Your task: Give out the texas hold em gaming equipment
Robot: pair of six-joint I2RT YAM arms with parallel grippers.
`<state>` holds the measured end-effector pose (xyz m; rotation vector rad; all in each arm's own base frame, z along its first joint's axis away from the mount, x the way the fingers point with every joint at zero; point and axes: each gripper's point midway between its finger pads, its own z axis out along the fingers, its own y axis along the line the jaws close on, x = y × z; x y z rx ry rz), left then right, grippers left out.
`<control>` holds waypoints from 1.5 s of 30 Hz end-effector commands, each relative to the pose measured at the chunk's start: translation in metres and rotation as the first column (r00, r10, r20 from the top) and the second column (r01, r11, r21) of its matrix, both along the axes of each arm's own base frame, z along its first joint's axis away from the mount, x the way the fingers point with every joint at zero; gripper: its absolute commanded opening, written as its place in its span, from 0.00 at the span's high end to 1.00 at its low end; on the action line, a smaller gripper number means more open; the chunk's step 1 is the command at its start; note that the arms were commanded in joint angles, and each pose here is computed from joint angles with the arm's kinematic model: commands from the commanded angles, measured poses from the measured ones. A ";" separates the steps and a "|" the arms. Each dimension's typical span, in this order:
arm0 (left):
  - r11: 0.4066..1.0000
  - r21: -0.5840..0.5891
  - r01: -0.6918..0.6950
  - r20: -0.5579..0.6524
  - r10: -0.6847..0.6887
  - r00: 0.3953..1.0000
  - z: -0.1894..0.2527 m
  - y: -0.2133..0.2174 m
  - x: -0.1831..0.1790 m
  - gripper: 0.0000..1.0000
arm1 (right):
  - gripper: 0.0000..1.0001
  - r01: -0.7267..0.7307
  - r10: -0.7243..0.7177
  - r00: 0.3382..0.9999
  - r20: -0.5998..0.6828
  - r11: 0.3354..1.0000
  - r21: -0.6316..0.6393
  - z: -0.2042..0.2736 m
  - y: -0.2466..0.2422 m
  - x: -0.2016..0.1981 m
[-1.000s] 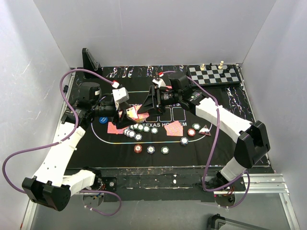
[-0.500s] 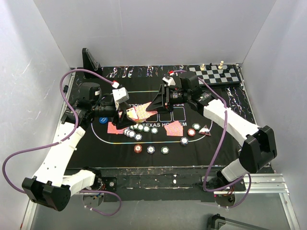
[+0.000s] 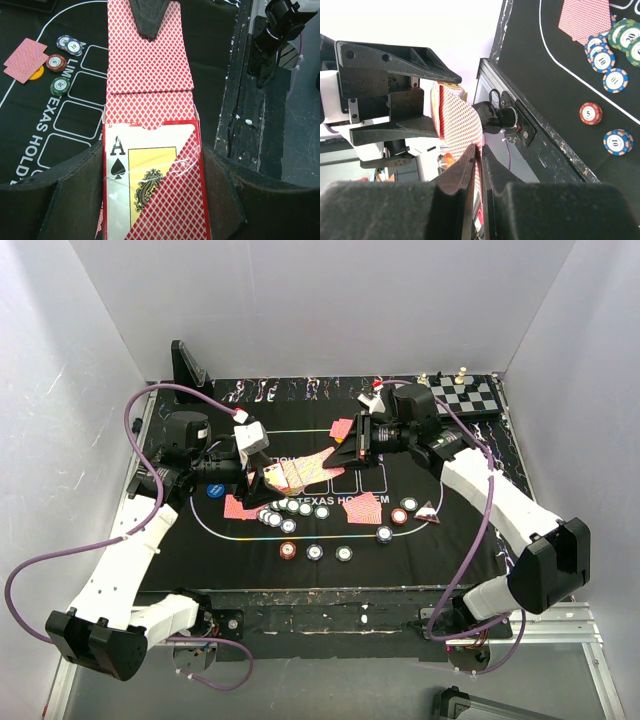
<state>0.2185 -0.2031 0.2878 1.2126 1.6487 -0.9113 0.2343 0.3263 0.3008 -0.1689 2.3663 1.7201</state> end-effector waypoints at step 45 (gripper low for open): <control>0.998 -0.070 0.005 -0.025 -0.006 1.000 0.031 0.011 -0.061 1.00 | 0.99 0.711 0.464 0.508 0.726 0.250 -0.657 -0.141 0.050 0.218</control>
